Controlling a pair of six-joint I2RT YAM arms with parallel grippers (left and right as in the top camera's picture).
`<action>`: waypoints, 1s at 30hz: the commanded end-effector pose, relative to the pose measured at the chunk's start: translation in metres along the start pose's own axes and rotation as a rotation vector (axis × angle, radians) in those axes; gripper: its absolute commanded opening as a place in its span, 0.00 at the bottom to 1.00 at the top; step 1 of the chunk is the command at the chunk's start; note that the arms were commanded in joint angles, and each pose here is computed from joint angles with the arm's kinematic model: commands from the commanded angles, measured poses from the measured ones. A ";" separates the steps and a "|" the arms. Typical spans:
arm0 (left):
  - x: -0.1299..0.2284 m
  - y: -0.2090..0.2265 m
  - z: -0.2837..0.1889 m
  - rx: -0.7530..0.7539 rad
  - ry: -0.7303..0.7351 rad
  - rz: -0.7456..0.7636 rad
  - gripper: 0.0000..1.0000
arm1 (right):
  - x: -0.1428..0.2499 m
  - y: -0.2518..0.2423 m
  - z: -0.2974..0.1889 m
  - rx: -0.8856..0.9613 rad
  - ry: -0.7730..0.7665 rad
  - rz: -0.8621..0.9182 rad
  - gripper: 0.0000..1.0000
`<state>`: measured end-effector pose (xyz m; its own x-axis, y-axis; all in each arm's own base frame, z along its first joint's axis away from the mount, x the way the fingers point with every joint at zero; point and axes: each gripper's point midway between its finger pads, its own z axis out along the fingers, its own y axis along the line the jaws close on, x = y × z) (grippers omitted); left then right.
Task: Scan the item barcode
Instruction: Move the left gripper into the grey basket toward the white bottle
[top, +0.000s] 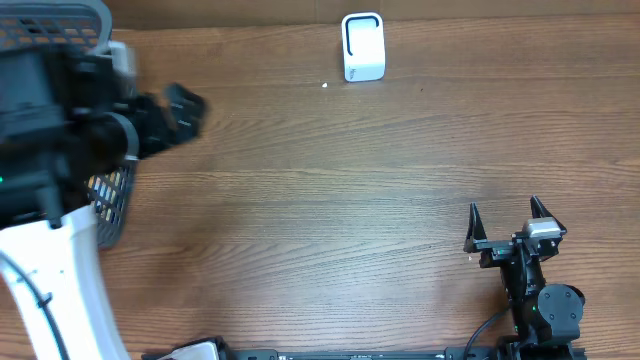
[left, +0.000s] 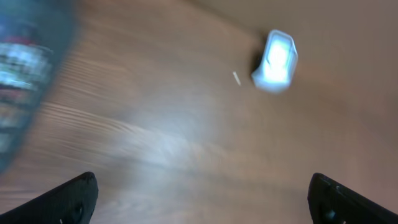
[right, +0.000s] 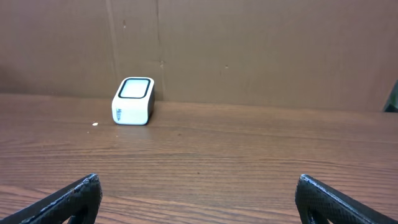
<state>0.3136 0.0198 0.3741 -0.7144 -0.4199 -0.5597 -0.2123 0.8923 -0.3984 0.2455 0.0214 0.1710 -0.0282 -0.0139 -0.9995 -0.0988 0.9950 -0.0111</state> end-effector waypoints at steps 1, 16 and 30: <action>-0.038 0.037 -0.047 -0.135 -0.188 -0.134 1.00 | 0.001 0.001 0.000 -0.002 -0.006 0.003 1.00; -0.078 0.178 -0.036 -0.342 -0.208 -0.420 1.00 | 0.001 0.001 0.000 -0.002 -0.006 0.003 1.00; -0.111 0.247 -0.015 -0.566 -0.293 -0.458 1.00 | 0.001 0.001 0.000 -0.002 -0.006 0.003 1.00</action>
<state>0.3386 0.2657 0.3732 -0.3107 -0.6839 -0.6601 -0.7082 0.6298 -0.3191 0.2455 0.0214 0.1710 -0.0282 -0.0139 -0.9995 -0.0988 0.9950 -0.0111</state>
